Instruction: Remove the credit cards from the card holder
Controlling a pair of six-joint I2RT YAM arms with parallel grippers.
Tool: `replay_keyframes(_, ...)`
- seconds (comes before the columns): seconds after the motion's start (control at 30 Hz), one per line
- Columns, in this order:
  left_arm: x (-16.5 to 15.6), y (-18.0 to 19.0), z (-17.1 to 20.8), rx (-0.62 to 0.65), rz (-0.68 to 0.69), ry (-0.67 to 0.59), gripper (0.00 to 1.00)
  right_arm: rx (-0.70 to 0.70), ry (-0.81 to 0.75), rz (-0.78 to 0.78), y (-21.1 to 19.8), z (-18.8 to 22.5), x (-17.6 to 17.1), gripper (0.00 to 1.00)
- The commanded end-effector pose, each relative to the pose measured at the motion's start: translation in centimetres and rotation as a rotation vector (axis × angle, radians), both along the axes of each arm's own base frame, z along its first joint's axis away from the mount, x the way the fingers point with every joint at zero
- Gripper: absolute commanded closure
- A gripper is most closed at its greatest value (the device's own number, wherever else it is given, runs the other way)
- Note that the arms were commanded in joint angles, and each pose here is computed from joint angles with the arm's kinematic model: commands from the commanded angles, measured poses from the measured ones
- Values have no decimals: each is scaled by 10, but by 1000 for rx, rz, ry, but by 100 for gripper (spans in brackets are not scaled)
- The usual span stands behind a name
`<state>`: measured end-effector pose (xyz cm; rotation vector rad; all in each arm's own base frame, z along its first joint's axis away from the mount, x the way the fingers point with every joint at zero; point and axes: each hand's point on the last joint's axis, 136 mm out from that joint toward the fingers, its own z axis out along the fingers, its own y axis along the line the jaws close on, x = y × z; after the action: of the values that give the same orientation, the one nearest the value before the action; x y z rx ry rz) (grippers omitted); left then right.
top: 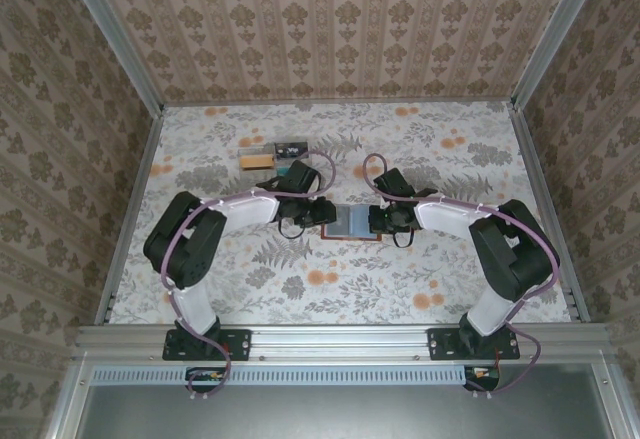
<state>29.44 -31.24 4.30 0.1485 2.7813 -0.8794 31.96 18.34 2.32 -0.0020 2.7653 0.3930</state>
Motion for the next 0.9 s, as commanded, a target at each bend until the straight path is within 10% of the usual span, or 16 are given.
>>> replay_keyframes(0.0, 2, -8, 1, -14, -12, 16, 73, -12, 9, 7, 1, -2, 2, 89)
replay_keyframes(0.87, -7, -26, 2, -68, -65, 45, 61, 30, 24, -4, 6, 2, 5, 84)
